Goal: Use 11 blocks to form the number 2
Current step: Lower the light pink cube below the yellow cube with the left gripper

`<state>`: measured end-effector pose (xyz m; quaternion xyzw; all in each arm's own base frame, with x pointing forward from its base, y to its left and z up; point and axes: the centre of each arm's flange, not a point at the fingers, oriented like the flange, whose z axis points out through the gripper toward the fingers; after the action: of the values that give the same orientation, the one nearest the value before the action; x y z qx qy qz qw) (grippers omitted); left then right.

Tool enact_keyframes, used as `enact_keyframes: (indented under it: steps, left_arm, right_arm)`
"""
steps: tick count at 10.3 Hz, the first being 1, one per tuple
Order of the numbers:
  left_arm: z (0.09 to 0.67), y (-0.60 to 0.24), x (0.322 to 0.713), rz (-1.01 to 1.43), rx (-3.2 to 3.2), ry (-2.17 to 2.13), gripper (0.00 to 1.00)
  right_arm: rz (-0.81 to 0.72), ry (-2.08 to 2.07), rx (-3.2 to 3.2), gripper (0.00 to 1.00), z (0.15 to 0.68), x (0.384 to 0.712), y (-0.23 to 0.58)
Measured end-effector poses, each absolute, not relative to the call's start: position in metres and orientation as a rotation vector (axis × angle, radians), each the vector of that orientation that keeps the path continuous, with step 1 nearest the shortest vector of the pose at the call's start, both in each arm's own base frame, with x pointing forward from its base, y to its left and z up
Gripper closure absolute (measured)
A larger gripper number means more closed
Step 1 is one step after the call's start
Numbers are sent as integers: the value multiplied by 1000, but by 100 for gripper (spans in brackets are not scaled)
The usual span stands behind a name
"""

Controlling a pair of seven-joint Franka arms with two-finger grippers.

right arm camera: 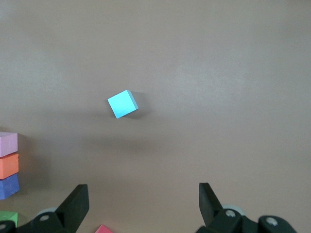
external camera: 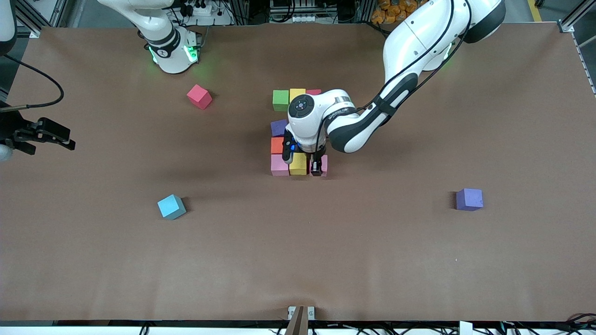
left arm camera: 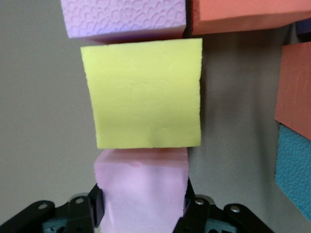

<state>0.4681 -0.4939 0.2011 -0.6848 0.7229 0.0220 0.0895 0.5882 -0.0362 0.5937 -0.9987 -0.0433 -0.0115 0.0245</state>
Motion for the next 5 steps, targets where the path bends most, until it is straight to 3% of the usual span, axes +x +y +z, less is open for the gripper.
enact_keyframes:
  steps: [5]
  left_arm:
    - [201, -496, 466, 62, -2055, 2133, 39]
  right_arm:
    - [-36, -134, -3089, 0, 594, 588, -36]
